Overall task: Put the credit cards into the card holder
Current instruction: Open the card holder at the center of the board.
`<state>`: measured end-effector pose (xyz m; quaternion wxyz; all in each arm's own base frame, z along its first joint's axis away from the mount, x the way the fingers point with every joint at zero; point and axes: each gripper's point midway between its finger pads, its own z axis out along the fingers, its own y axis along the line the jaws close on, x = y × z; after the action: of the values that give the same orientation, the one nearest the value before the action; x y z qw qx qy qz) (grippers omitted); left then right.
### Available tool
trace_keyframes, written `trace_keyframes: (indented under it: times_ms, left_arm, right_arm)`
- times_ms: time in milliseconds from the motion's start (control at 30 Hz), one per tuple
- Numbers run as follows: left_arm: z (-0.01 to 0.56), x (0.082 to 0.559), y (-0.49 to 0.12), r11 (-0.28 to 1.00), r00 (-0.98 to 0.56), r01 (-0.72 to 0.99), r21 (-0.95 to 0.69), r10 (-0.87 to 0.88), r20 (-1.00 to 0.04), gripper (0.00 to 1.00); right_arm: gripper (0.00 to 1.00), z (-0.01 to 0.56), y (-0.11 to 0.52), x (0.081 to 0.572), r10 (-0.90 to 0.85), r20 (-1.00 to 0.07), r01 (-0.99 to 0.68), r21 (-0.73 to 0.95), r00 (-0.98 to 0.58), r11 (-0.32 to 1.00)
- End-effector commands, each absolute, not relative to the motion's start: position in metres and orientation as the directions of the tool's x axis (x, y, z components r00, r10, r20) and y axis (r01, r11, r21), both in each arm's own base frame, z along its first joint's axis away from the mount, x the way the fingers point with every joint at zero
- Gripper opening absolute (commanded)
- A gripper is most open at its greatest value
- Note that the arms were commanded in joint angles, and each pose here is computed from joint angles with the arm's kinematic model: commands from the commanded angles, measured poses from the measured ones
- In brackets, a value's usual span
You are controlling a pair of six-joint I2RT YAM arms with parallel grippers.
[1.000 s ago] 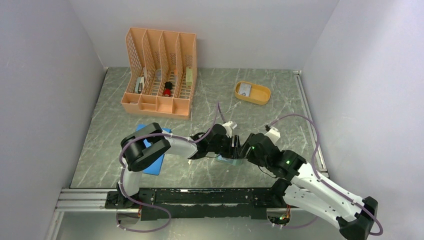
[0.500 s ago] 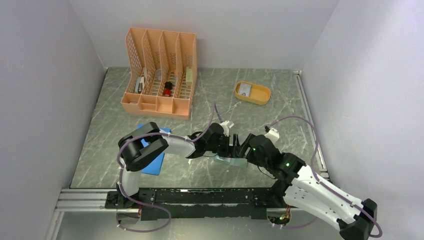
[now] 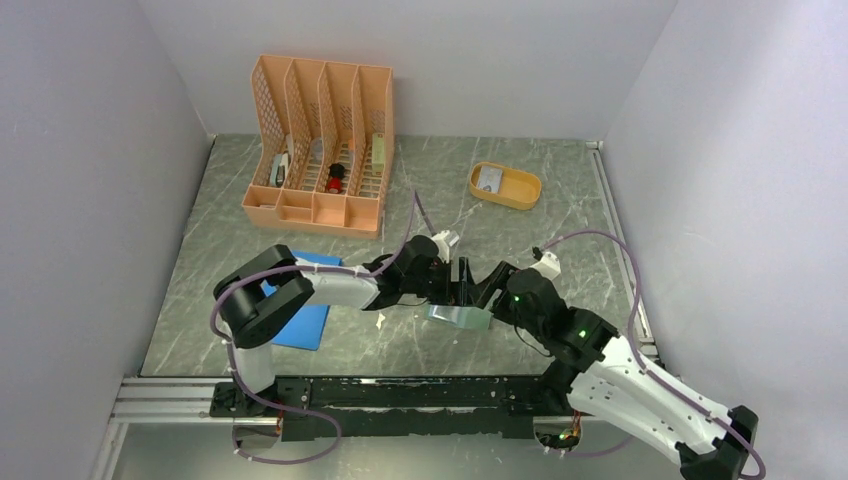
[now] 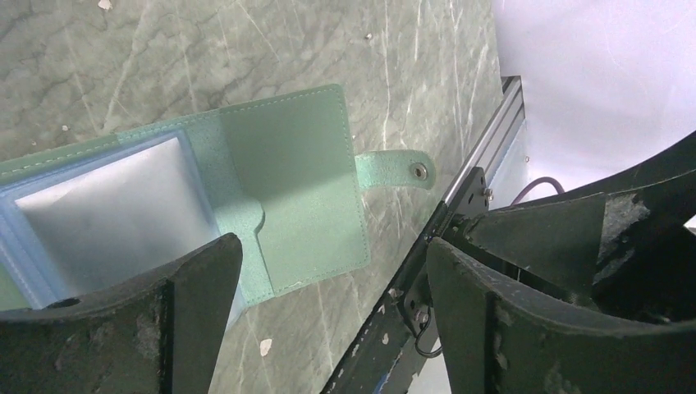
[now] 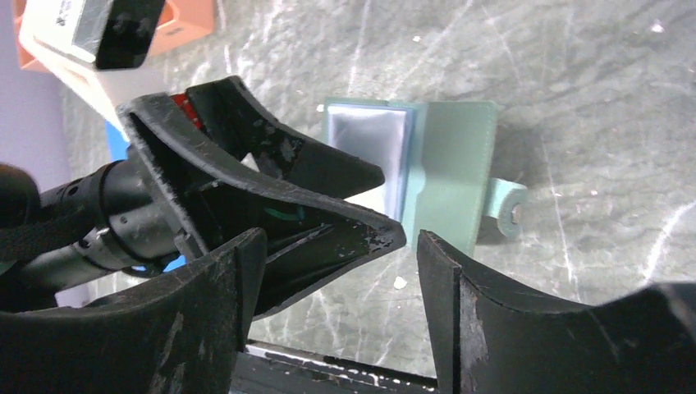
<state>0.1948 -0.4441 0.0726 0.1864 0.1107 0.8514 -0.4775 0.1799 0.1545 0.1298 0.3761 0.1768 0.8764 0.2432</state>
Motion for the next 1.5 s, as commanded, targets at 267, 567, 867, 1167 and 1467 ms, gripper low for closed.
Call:
trace_keyframes:
  times_ms: [267,567,867,1167,1467]
  left_arm:
    - [0.088,0.244,-0.393,0.678,-0.852,0.329,-0.657,-0.085,-0.516,0.87]
    - [0.115,0.237,-0.309,0.794,-0.781,0.296,-0.531,-0.119,-0.613,0.85]
    - [0.081,0.213,-0.308,0.747,-0.825,0.315,-0.585,-0.09,-0.558,0.78]
    - [0.052,0.208,-0.318,0.737,-0.858,0.318,-0.597,-0.044,-0.511,0.75]
    - [0.033,0.207,-0.334,0.713,-0.888,0.31,-0.629,-0.019,-0.459,0.71]
  right_arm:
    - [0.72,0.195,0.173,0.176,0.465,-0.63,-0.096,0.651,-0.622,0.753]
    - [0.59,0.132,0.176,0.19,0.408,-0.593,0.053,0.524,-0.694,0.85]
    - [0.41,0.069,0.181,0.206,0.327,-0.568,0.063,0.434,-0.756,0.899]
    - [0.31,0.015,0.145,0.194,0.328,-0.498,0.158,0.352,-0.802,0.922]
    - [0.25,-0.018,0.14,0.18,0.325,-0.424,0.201,0.311,-0.846,0.929]
